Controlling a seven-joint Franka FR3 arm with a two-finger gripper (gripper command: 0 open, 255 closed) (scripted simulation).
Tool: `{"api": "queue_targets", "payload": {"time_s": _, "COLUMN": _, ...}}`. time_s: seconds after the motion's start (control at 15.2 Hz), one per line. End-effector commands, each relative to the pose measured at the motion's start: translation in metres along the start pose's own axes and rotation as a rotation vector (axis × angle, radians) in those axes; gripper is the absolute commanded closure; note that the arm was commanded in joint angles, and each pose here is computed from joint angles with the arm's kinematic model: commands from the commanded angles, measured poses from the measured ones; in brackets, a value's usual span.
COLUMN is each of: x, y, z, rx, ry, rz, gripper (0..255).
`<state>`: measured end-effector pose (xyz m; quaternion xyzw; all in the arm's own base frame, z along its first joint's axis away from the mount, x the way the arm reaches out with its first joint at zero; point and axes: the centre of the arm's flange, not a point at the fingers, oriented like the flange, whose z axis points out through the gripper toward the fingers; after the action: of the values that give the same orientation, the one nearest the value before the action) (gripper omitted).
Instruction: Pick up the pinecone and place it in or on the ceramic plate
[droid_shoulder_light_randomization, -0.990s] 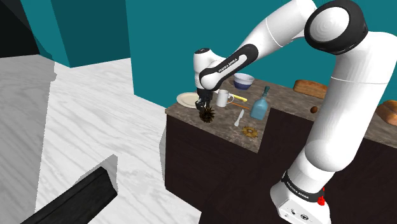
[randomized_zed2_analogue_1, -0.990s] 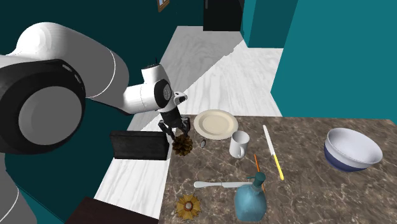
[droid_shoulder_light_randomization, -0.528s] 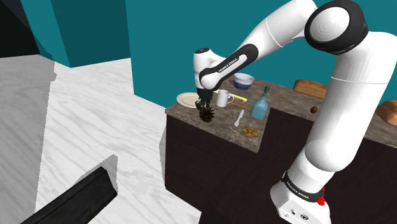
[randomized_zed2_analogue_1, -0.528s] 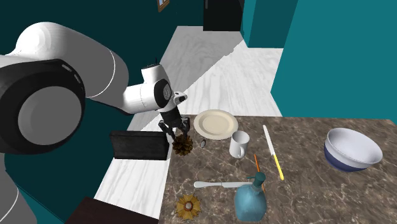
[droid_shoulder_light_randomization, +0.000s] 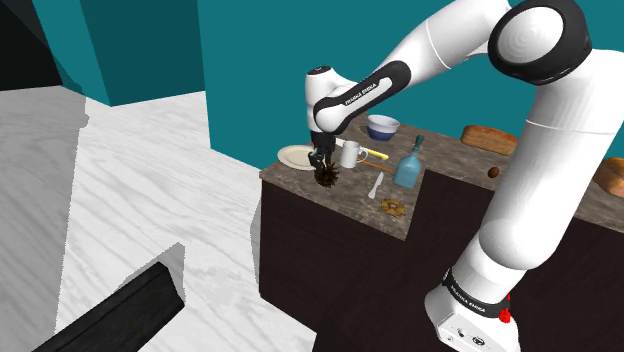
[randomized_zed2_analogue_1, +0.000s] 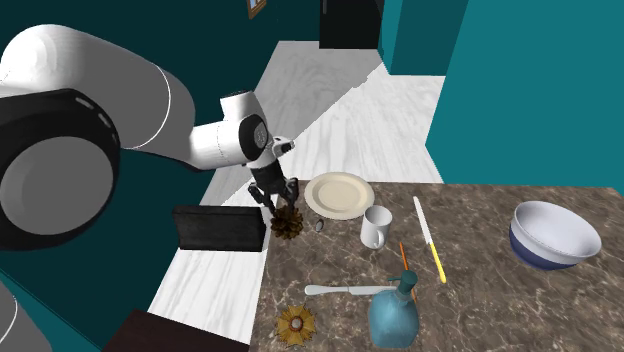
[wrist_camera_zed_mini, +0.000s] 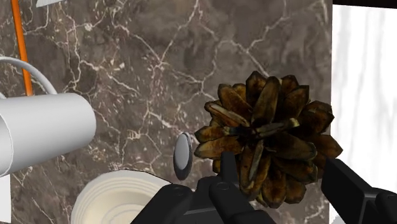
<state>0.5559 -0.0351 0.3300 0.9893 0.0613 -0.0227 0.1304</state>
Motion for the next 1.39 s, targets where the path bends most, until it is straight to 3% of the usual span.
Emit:
{"api": "queue_targets", "payload": {"time_s": 0.0, "x": -0.001, "y": 0.002, "z": -0.011, "rx": 0.0, "ry": 0.0, "rz": 0.0, "gripper": 255}}
{"api": "queue_targets", "payload": {"time_s": 0.66, "x": -0.004, "y": 0.015, "z": -0.06, "rx": 0.0, "ry": 0.0, "rz": 0.0, "gripper": 255}}
{"api": "queue_targets", "payload": {"time_s": 1.32, "x": 0.093, "y": 0.105, "z": -0.063, "rx": 0.0, "ry": 0.0, "rz": 0.0, "gripper": 255}}
